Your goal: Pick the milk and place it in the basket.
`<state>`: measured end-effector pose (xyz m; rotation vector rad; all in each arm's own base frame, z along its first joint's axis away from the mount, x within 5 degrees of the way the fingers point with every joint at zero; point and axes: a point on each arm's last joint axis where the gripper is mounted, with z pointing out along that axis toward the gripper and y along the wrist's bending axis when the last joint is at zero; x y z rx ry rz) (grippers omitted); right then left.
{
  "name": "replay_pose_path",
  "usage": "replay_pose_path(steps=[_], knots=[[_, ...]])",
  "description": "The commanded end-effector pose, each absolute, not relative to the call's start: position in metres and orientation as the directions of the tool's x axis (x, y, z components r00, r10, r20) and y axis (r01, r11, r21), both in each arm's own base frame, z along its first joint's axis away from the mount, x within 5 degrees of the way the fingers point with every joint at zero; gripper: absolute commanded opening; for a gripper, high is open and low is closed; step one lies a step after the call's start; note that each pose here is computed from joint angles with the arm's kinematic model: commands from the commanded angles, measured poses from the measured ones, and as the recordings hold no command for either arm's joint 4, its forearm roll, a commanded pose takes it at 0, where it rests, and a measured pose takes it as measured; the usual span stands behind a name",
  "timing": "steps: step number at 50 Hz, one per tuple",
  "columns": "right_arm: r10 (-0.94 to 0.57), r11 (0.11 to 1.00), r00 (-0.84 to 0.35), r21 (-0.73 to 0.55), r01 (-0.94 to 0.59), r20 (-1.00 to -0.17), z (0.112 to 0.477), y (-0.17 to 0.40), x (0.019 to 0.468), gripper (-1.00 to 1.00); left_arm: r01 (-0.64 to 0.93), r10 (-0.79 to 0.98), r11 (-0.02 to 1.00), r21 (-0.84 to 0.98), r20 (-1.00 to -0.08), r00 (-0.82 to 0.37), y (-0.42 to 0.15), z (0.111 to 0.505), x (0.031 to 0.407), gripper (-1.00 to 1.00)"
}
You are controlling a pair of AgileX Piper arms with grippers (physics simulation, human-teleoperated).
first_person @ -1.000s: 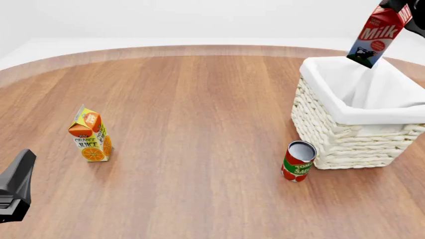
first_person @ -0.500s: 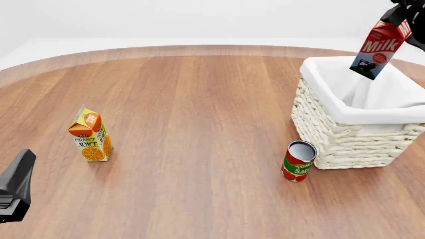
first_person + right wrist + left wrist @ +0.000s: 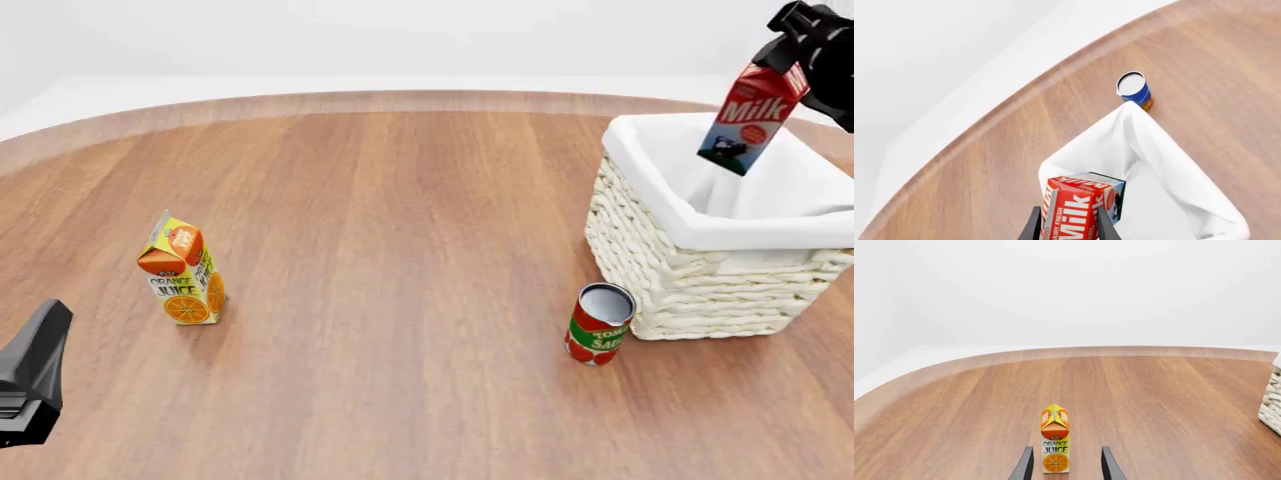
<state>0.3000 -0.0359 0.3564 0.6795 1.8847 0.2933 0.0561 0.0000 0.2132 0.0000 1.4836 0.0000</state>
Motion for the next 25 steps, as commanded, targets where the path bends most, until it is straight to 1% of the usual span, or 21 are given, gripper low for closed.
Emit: replay_pose_path(steps=[1,25], knots=[[0.581,0.807,-0.257,0.503,0.309,-0.773,0.36,-0.037,0.308,-1.0,0.0,0.0,1.0,0.0,-0.996,0.087,0.0,0.213,0.056,1.0],[0.575,0.806,-0.251,0.486,0.338,-0.779,0.354,-0.048,0.308,-1.0,0.0,0.0,1.0,0.0,-0.996,0.087,0.0,0.213,0.056,1.0]])
